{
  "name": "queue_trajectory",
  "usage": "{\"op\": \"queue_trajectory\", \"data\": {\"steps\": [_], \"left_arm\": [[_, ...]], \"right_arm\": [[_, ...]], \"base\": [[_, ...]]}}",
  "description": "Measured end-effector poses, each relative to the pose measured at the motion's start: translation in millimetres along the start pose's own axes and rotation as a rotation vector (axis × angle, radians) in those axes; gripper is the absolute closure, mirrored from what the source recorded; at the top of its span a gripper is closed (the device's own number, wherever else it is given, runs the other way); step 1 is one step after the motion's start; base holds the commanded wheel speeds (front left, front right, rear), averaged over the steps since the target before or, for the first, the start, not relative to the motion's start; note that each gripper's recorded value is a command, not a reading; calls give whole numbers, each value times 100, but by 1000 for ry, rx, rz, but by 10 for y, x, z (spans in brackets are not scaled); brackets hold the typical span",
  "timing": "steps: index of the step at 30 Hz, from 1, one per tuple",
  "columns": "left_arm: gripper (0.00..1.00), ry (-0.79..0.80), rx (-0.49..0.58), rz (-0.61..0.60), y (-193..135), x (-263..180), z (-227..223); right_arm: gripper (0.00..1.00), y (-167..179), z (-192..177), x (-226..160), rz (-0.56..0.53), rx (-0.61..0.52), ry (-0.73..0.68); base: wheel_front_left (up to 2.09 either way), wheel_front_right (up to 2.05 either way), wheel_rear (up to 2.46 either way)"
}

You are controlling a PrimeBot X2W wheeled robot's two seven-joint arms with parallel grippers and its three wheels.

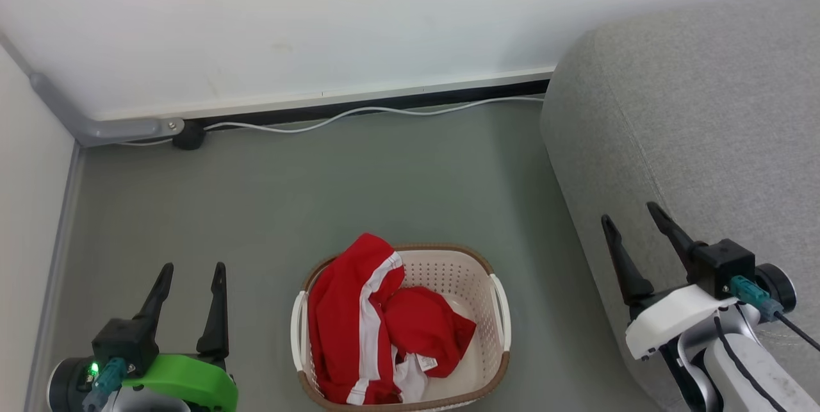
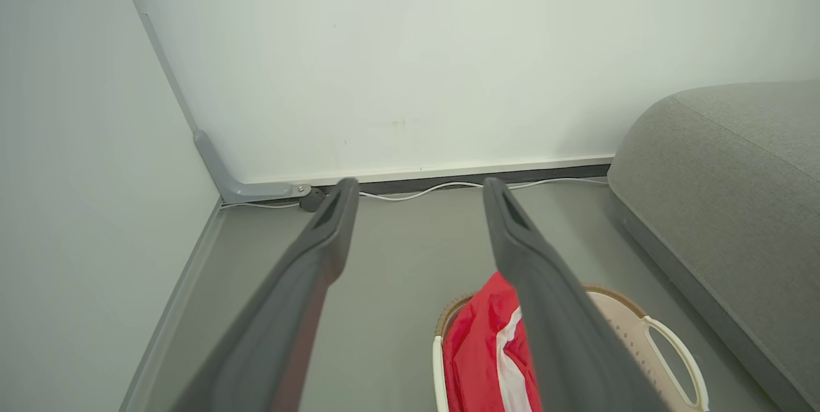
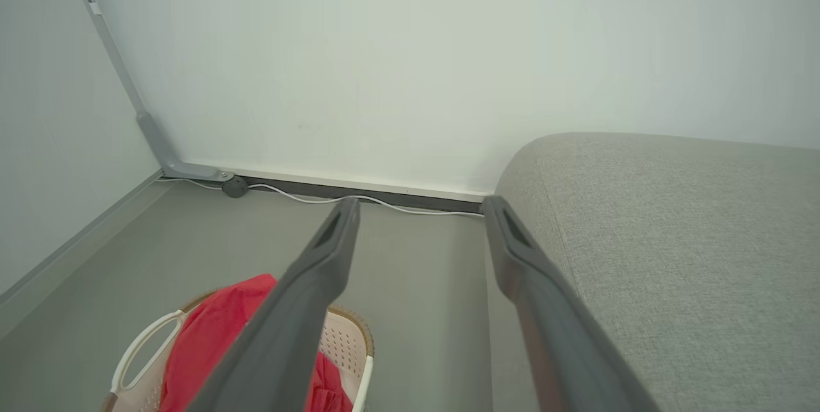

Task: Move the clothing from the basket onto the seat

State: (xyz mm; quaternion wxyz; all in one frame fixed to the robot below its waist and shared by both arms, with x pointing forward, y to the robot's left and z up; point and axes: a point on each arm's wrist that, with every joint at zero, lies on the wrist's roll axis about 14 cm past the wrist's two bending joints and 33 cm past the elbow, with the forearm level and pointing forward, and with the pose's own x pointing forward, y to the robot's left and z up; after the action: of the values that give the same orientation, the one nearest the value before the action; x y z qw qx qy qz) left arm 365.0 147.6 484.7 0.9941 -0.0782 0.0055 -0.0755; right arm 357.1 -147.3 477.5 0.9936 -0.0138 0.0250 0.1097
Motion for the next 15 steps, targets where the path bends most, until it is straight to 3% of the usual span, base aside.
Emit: {"op": "queue_trajectory", "data": {"steps": [15], "left_arm": [[0, 55, -40, -45, -87, 429, -251]], "right_arm": [[0, -17, -7, 487, 19, -8, -15]], "base": [[0, 0, 0]]}}
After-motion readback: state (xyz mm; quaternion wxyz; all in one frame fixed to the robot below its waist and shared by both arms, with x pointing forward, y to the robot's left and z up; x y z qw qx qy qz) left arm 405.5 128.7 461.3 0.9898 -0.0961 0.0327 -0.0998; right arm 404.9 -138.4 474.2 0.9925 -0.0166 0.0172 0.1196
